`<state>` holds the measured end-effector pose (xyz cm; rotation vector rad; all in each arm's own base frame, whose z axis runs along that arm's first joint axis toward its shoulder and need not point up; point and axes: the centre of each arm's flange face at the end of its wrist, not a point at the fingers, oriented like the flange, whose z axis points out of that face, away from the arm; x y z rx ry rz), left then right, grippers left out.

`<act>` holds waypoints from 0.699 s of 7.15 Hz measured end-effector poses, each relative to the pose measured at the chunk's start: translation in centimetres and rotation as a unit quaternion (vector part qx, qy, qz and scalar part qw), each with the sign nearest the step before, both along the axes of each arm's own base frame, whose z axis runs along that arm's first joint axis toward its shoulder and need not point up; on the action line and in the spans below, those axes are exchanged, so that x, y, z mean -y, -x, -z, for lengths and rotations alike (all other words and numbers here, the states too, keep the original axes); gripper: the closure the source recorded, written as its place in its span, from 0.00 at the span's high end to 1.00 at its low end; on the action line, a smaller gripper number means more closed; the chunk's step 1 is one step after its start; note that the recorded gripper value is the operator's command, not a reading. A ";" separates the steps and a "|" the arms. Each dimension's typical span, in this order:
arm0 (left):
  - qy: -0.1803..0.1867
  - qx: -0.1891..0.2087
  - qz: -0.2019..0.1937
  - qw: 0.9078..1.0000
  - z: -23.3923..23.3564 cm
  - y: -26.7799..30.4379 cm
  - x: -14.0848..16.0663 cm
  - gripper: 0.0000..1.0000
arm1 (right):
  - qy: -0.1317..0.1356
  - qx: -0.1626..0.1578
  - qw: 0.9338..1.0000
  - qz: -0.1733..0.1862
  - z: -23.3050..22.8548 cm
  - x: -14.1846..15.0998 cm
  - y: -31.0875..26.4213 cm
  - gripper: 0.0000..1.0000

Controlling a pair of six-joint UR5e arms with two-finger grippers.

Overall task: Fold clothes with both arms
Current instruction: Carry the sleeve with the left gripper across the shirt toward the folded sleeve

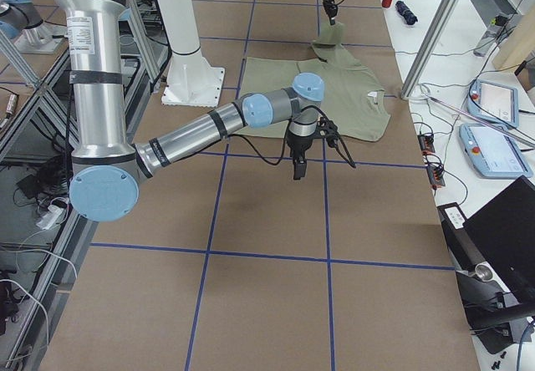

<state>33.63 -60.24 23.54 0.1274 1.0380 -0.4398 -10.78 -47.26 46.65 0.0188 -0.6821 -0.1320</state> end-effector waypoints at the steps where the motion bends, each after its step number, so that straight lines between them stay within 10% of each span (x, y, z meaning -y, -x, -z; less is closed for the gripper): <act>1: 0.015 -0.026 0.009 1.000 4.3 -1.5 1.6 0.00 | 0.003 -0.001 1.000 -0.001 -0.3 -0.2 -0.2 1.00; 5: 0.092 -0.130 -0.007 0.987 21.0 -10.4 -1.2 0.00 | 0.013 -0.002 1.000 -0.001 -1.2 -0.5 -0.4 1.00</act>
